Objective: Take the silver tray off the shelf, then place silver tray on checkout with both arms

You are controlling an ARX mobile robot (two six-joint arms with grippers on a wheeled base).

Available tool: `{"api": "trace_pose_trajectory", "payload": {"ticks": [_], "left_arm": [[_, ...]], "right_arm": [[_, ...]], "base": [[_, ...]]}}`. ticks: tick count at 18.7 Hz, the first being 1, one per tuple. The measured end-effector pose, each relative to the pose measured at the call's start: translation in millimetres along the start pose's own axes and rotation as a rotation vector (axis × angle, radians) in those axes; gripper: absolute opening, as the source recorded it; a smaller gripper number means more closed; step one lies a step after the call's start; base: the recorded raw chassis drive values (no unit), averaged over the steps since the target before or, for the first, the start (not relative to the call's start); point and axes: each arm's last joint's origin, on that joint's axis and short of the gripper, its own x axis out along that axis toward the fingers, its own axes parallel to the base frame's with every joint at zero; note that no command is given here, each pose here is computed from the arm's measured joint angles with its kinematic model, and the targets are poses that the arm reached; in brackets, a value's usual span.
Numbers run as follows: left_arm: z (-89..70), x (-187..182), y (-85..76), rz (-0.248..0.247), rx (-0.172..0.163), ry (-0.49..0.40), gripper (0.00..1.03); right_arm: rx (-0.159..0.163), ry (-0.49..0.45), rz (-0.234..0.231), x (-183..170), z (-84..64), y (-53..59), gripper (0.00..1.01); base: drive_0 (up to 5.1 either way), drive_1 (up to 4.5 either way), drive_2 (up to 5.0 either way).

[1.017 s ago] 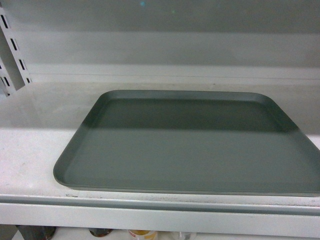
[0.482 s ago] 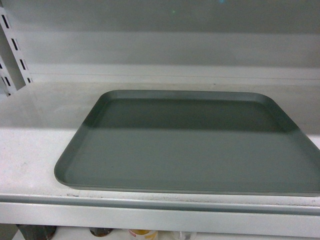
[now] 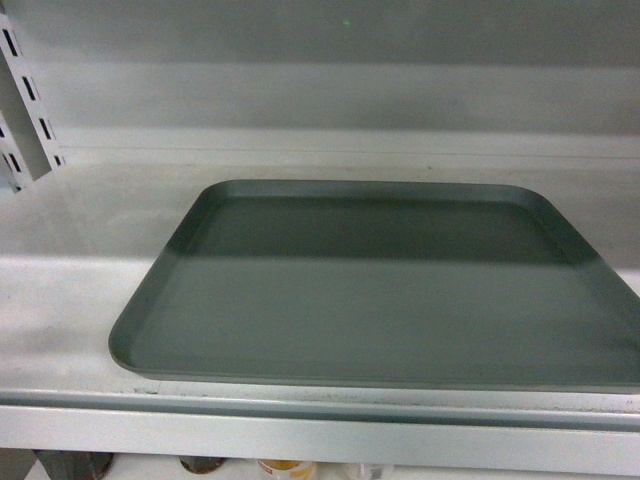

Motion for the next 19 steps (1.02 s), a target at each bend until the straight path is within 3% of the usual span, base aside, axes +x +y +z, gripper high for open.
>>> {"api": "trace_pose_trajectory", "payload": {"ticks": [5,7,9,11,14,19], "left_arm": [[-17.4,65,-29.6,-0.148,0.089,0.195,0.98],[-15.5,83,-37.8,-0.175,0.117,0.221,0.98],[-19.3,98,-41.3,-0.175,0.138,0.258,0.98],[-27.7,109,-43.1,-0.174,0.15,0.303,0.98],[-29.5,116,-53.9,-0.192,0.166,0.313,0.98],[-39.7,117,-66.4,-0.199,0.19,0.338,0.98]], "right_arm": [[-0.017,0.171,-0.002,44,-13.1,-5.2,0.98],[-0.024,0.215,-0.006,55,-17.1,-5.0,0.98],[-0.02,0.265,-0.024,69,-19.7,-5.3,0.98],[-0.003,0.312,-0.063,84,-25.3,-5.9,0.98],[0.028,0.347,-0.082,100,-30.6,-4.8,0.98],[0.028,0.376,-0.115,113,-40.2,-7.4,0.98]], "base": [[0.0,0.0,0.0],[0.0,0.0,0.0],[0.0,0.0,0.0],[0.0,0.0,0.0],[0.0,0.0,0.0],[0.0,0.0,0.0]]}}
